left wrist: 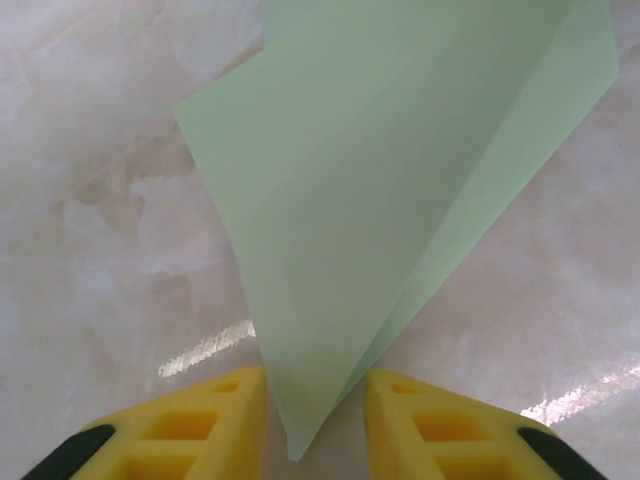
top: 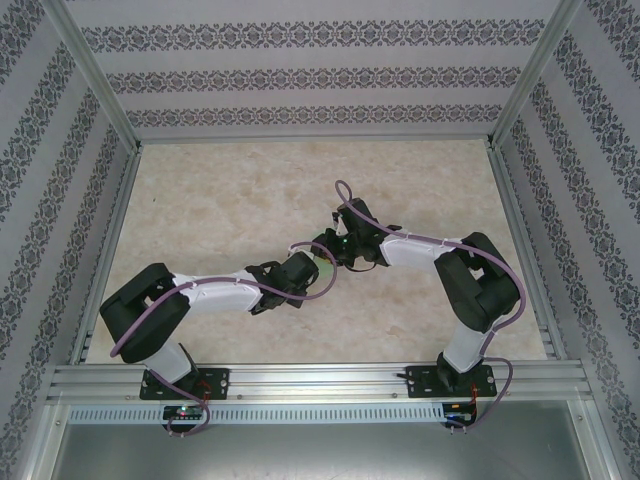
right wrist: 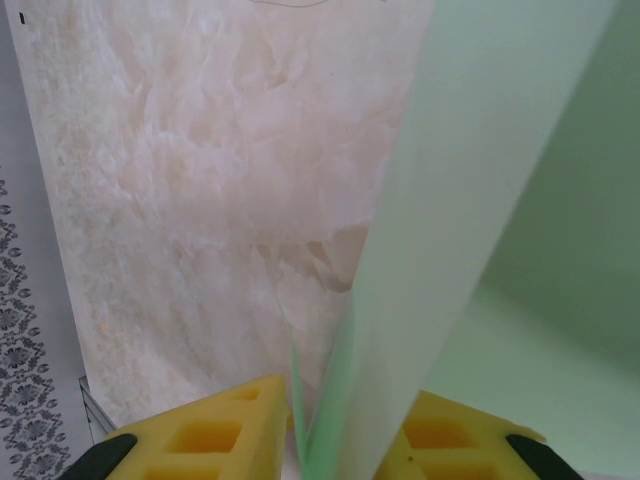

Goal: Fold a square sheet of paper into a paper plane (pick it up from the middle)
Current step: Fourth fold the wing at the center of the table.

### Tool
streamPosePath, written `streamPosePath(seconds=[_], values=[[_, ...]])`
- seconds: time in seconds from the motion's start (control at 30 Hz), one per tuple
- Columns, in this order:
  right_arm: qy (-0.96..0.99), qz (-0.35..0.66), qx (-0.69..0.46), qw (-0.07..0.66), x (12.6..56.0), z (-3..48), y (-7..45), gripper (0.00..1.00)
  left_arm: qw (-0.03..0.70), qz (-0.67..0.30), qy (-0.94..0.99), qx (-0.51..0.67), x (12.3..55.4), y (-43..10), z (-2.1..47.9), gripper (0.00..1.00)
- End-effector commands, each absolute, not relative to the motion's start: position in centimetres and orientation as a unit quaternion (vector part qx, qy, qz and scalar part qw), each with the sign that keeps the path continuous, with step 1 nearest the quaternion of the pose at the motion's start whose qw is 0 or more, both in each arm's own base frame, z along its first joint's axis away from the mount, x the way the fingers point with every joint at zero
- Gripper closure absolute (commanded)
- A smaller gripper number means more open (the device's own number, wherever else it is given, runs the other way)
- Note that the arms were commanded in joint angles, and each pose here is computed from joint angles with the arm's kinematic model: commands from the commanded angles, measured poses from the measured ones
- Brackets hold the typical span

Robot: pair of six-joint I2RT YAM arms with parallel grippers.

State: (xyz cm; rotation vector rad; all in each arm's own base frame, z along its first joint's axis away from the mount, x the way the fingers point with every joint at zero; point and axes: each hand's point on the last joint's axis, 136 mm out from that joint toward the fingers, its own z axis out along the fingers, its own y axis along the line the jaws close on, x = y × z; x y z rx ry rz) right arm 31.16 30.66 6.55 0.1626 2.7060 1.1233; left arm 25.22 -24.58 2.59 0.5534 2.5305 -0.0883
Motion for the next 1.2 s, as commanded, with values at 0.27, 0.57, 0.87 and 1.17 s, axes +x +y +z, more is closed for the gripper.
streamPosePath(seconds=[0.27, 0.57, 0.87, 1.17], values=[[0.911, 0.394, 0.051, 0.109, 31.9, 7.3, 31.3, 0.74, 0.295, -0.032, 0.931, 0.212, 26.1, -25.6, 3.4, 0.82], [0.911, 0.394, 0.05, 0.11, 31.9, 7.4, 31.2, 0.72, 0.293, -0.028, 0.932, 0.213, 26.2, -25.6, 3.3, 0.93], [0.904, 0.396, 0.038, 0.153, 32.2, 10.1, 29.3, 0.59, 0.27, -0.11, 0.939, 0.181, 25.8, -25.9, 3.1, 1.0], [0.893, 0.407, 0.032, 0.189, 31.5, 11.6, 27.0, 0.56, 0.236, -0.202, 0.937, 0.157, 25.6, -26.4, 3.1, 1.0]])
